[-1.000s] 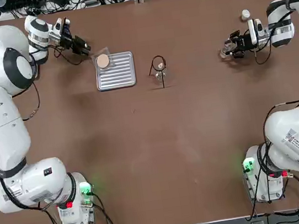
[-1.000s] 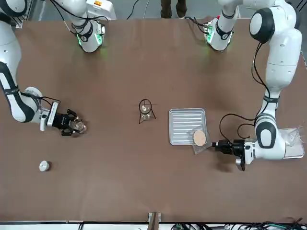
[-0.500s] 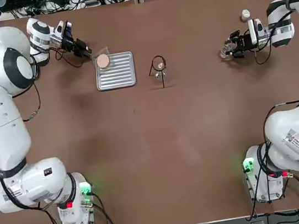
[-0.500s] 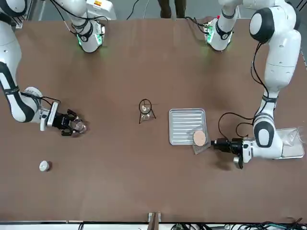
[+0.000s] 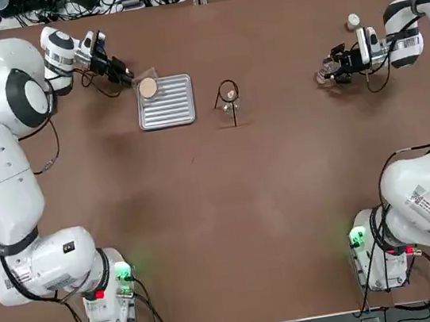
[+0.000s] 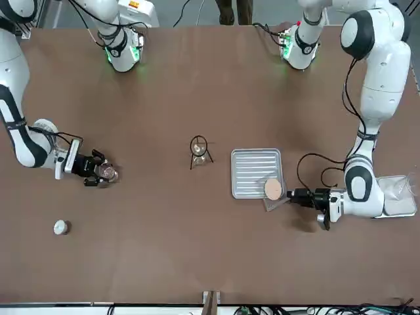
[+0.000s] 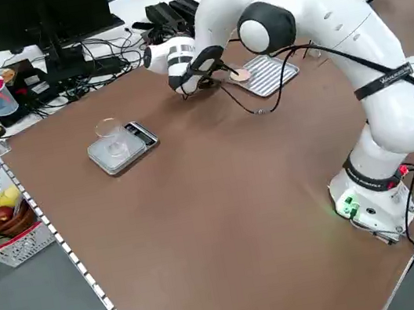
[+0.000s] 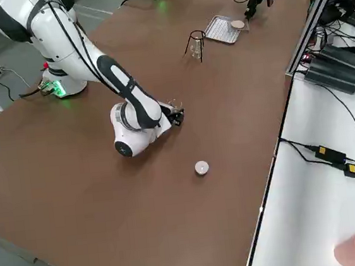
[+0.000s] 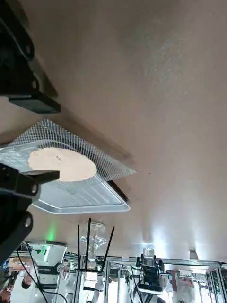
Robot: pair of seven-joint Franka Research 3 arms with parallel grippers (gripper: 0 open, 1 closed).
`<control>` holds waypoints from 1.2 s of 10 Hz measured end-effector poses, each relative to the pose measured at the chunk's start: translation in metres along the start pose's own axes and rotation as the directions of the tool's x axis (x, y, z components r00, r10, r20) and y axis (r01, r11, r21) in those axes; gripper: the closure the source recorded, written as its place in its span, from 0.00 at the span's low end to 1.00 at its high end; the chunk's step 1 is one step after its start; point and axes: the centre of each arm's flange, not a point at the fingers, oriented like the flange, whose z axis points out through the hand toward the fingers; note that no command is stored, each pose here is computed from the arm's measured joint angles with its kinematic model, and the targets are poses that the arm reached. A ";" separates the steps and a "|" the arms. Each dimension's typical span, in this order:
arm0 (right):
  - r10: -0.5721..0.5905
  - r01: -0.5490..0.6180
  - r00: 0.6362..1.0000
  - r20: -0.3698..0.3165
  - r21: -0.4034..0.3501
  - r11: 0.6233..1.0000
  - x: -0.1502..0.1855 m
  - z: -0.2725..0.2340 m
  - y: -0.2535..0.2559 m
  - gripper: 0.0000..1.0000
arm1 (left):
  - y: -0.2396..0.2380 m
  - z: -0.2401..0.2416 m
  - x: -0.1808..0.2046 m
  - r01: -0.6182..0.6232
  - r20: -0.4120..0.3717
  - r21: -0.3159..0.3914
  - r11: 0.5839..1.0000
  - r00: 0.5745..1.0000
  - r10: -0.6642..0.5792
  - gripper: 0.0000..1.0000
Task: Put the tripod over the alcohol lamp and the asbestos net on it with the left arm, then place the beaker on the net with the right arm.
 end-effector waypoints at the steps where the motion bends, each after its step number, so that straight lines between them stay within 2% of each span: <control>1: 0.000 0.000 1.000 0.000 0.000 1.000 0.000 0.000 0.000 0.41 | 0.001 0.002 0.000 -0.001 0.002 0.000 1.000 1.000 0.001 0.45; 3: 0.000 0.000 1.000 0.000 0.000 1.000 0.000 0.000 0.000 0.41 | 0.000 0.004 -0.001 0.002 0.006 -0.001 1.000 1.000 -0.002 0.46; 4: 0.000 0.000 1.000 0.000 0.000 1.000 0.000 0.000 0.000 0.41 | 0.000 0.004 -0.001 0.002 0.006 -0.002 1.000 1.000 -0.002 0.50; 7: 0.000 0.000 1.000 0.000 0.000 1.000 0.000 0.000 0.000 0.41 | -0.002 0.004 -0.002 0.005 0.006 -0.002 1.000 1.000 -0.005 0.70; 9: 0.000 0.000 1.000 0.000 0.000 1.000 0.000 0.000 0.000 0.41 | -0.003 0.001 -0.003 0.008 0.002 -0.001 1.000 1.000 -0.008 0.86; 10: 0.000 0.000 1.000 0.000 0.000 1.000 0.000 0.000 0.000 0.41 | -0.004 0.001 -0.003 0.008 0.001 -0.001 1.000 1.000 -0.008 0.98; 12: 0.000 0.000 1.000 0.000 0.000 1.000 0.000 0.000 0.000 0.41 | -0.005 -0.002 -0.003 0.010 -0.003 -0.003 1.000 1.000 -0.010 0.98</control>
